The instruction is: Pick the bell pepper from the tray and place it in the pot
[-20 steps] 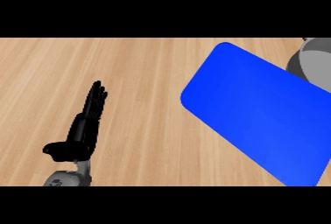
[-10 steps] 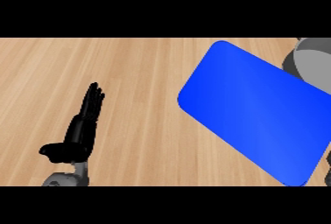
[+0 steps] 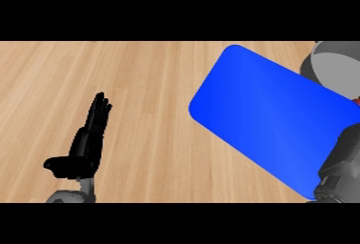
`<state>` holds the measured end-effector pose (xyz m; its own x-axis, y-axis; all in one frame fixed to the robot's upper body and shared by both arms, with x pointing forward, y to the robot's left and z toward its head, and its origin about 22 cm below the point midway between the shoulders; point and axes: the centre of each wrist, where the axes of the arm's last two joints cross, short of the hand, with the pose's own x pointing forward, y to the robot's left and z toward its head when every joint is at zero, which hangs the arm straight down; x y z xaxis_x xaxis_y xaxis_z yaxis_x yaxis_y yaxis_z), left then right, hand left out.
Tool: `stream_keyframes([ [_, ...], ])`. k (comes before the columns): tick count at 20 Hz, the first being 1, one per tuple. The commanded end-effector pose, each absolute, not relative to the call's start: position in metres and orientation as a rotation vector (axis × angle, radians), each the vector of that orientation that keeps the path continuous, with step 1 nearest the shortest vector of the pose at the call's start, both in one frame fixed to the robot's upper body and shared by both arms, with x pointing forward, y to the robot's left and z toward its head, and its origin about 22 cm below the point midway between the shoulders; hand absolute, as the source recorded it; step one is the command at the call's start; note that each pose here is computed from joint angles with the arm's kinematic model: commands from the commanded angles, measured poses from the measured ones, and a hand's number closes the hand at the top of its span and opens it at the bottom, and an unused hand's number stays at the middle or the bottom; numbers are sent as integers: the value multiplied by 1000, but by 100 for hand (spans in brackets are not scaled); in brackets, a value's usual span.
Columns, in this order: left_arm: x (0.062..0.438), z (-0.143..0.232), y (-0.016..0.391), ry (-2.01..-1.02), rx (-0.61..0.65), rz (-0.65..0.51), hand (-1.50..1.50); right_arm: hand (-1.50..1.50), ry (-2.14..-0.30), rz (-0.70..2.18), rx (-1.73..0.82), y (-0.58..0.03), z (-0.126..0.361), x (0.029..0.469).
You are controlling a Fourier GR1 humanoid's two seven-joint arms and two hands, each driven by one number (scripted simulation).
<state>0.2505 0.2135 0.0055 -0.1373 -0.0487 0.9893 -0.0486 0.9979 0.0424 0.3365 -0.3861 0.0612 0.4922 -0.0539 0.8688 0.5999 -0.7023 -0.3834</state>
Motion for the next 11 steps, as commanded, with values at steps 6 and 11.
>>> stream_keyframes([
  [6,260,23,218,-1719,58,-14,0,-150,-446,-1481,-2110,-389,62,323],
  [11,242,9,203,-1709,35,-12,0,-150,-363,-1516,-2167,-400,50,303],
])
